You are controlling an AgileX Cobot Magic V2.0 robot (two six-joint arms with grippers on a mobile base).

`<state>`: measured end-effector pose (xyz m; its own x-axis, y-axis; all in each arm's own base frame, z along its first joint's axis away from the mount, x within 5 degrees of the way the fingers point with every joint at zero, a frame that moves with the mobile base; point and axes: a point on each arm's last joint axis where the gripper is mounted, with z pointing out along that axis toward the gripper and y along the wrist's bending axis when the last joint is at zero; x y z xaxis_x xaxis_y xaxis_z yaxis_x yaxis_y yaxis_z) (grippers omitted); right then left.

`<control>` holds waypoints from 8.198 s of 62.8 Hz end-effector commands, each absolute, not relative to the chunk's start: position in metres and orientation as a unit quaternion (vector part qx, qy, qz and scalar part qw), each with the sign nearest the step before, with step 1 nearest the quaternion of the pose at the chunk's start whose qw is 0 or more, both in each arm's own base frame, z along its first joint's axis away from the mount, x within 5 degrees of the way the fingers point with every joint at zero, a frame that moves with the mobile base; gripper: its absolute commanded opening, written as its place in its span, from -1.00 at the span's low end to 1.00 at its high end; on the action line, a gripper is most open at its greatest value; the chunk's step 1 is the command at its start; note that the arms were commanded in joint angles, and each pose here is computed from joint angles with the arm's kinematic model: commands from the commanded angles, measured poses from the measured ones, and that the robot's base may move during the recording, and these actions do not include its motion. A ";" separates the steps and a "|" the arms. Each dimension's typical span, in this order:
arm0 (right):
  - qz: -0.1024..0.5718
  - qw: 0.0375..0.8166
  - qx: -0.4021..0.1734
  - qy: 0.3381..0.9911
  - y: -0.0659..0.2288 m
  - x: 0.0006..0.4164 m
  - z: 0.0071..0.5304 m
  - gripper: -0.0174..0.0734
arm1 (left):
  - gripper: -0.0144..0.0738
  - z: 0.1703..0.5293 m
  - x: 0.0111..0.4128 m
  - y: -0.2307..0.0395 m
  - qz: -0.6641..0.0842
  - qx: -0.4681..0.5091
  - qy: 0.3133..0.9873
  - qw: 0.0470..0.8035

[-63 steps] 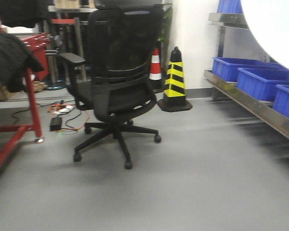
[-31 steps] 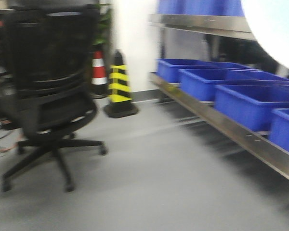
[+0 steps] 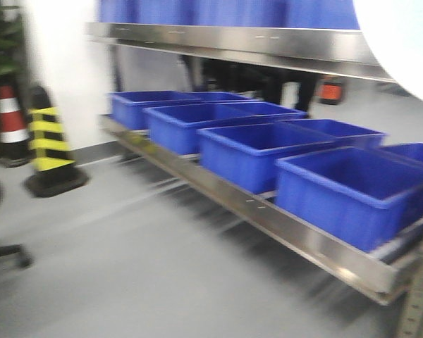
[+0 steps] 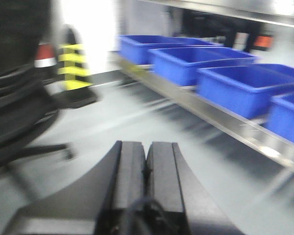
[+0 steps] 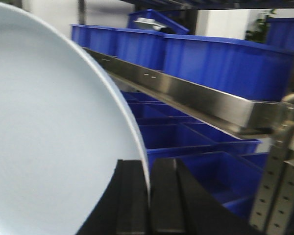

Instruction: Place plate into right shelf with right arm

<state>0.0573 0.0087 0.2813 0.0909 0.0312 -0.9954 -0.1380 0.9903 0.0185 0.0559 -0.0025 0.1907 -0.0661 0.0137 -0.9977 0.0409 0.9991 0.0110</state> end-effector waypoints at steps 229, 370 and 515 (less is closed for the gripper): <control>0.122 0.775 -0.034 0.619 0.054 0.266 0.517 -0.50 | -0.78 0.196 0.056 -0.003 -0.012 0.019 0.702 0.712; 0.092 0.754 -0.031 0.650 0.009 0.051 0.275 -0.50 | -0.78 0.196 0.056 -0.003 -0.012 0.019 0.703 0.711; -0.015 0.770 0.013 0.638 -0.002 0.054 0.216 -0.50 | -0.78 0.196 0.056 -0.003 -0.012 0.019 0.703 0.711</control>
